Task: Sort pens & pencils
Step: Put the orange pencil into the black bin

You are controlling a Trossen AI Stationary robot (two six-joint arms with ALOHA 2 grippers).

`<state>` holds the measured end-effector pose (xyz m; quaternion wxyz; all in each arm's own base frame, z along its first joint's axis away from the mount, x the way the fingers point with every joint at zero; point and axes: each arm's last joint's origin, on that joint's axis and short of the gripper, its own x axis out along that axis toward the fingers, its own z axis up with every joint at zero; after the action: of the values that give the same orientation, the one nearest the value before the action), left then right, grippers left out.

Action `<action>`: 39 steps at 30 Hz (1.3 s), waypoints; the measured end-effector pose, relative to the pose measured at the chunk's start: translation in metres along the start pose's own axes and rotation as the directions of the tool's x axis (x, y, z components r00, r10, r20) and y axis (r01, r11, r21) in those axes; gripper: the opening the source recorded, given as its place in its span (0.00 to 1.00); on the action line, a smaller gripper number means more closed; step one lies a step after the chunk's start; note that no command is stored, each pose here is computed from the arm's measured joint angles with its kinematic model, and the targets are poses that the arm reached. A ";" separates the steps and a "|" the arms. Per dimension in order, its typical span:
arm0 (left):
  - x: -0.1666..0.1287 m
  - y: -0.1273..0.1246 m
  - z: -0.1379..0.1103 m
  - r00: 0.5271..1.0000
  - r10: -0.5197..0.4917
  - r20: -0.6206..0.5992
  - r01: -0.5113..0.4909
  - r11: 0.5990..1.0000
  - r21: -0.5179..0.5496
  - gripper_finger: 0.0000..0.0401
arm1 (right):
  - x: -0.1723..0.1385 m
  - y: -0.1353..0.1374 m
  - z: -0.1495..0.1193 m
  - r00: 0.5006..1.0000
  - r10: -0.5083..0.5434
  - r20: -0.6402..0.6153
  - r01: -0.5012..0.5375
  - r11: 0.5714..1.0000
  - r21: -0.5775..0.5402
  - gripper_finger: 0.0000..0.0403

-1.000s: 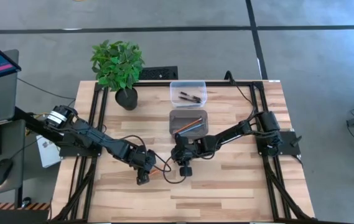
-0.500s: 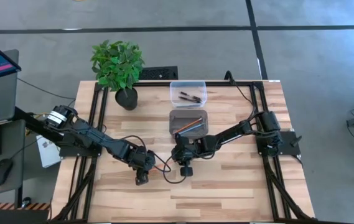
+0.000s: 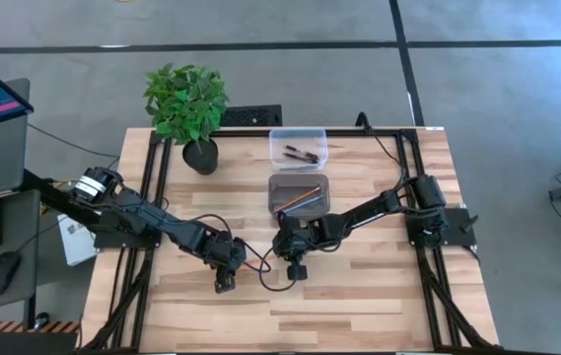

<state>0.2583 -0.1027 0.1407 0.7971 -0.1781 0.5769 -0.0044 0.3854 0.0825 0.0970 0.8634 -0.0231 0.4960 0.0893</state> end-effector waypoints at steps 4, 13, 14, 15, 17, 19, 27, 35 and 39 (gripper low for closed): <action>0.000 0.001 -0.001 1.000 0.009 -0.013 -0.009 1.000 0.004 0.34 | 0.000 0.000 0.000 1.000 0.000 -0.001 0.000 1.000 0.001 0.09; -0.001 0.007 0.003 0.996 0.084 0.038 -0.083 0.996 -0.013 0.34 | 0.000 0.000 0.000 1.000 0.000 -0.002 0.000 1.000 0.005 0.08; -0.001 0.008 0.004 0.996 0.086 0.040 -0.086 0.996 -0.009 0.34 | 0.000 0.000 0.000 1.000 0.000 -0.002 0.000 1.000 0.005 0.08; -0.001 0.009 0.004 0.995 0.086 0.040 -0.086 0.996 -0.005 0.34 | 0.000 0.000 0.000 1.000 0.000 -0.002 0.000 1.000 0.005 0.08; -0.001 0.010 0.005 0.995 0.087 0.040 -0.087 0.996 0.001 0.34 | 0.000 0.000 0.000 1.000 0.000 -0.002 0.000 1.000 0.005 0.08; -0.001 0.012 0.006 0.995 0.089 0.042 -0.090 0.996 0.006 0.34 | 0.000 0.000 0.000 1.000 0.003 -0.002 -0.003 1.000 0.005 0.08; -0.002 0.017 0.004 0.997 0.075 -0.022 -0.075 0.997 -0.004 0.34 | 0.000 -0.001 0.000 0.999 0.038 -0.004 -0.038 0.998 0.059 0.07; -0.003 0.020 0.000 0.991 0.116 -0.068 -0.116 0.993 -0.006 0.34 | 0.000 -0.001 0.000 0.999 0.046 -0.002 -0.046 0.997 0.059 0.08; -0.003 0.021 -0.001 0.988 0.136 -0.074 -0.136 0.991 0.011 0.34 | 0.000 0.000 0.001 0.999 0.054 0.002 -0.054 0.997 0.058 0.07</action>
<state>0.2519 -0.0828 0.1369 0.7740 -0.1358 0.6170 0.0417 0.3859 0.0824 0.0975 0.8610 0.0153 0.4988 0.0980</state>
